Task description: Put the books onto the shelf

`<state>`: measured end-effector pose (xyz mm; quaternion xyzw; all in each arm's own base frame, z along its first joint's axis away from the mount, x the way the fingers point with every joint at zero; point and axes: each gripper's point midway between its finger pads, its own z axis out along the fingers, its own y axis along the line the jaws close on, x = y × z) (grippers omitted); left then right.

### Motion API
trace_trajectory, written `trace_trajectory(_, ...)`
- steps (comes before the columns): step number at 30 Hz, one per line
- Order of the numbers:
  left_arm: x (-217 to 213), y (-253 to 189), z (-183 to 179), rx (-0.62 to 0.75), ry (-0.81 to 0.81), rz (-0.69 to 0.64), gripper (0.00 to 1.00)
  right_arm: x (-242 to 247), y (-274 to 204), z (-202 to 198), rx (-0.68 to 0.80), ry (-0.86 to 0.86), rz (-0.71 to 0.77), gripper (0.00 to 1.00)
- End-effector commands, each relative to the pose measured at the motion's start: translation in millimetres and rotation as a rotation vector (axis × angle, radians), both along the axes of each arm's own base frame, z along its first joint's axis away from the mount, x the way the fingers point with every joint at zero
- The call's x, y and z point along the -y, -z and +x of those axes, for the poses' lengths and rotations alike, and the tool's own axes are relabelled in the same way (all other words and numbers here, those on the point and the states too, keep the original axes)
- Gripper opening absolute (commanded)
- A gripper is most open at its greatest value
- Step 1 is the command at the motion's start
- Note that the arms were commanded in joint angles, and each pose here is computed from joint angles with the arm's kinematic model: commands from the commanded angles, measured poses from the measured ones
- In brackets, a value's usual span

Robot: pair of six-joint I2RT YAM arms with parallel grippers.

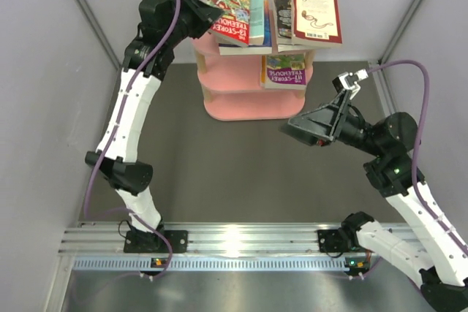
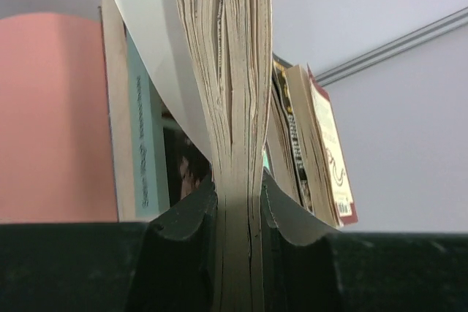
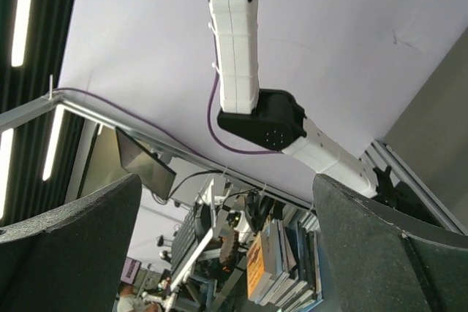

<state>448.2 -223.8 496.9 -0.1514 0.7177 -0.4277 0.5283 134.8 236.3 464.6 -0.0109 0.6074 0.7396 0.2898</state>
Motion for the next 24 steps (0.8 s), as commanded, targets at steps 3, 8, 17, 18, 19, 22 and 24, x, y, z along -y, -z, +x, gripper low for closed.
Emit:
trace_trajectory(3, 14.0, -86.0, -6.3, 0.254, 0.140, -0.178, 0.00, 4.5, 15.1, 2.5, 0.000, 0.003, -0.060, 1.00)
trace_trajectory(8, 15.5, -74.5, 13.0, 0.246, 0.127, -0.167, 0.00, 6.7, 20.1, 12.4, -0.007, -0.008, -0.090, 1.00)
trace_trajectory(17, 16.0, -48.5, 40.0, 0.207, 0.098, -0.123, 0.14, 14.3, 24.9, 38.2, -0.013, 0.002, -0.131, 1.00)
trace_trajectory(18, 15.2, -47.5, 41.2, 0.208, 0.092, -0.117, 0.22, 16.5, 26.3, 41.6, -0.017, 0.011, -0.134, 1.00)
trace_trajectory(19, 14.0, -45.0, 43.0, 0.207, 0.086, -0.103, 0.24, 17.2, 27.9, 43.3, -0.022, 0.009, -0.137, 1.00)
trace_trajectory(22, 12.6, -39.1, 47.7, 0.204, 0.082, -0.081, 0.37, 19.3, 31.9, 46.3, -0.030, 0.014, -0.142, 1.00)
trace_trajectory(24, 13.1, -30.0, 55.2, 0.190, 0.093, -0.076, 0.43, 19.3, 34.5, 48.1, -0.039, 0.016, -0.142, 1.00)
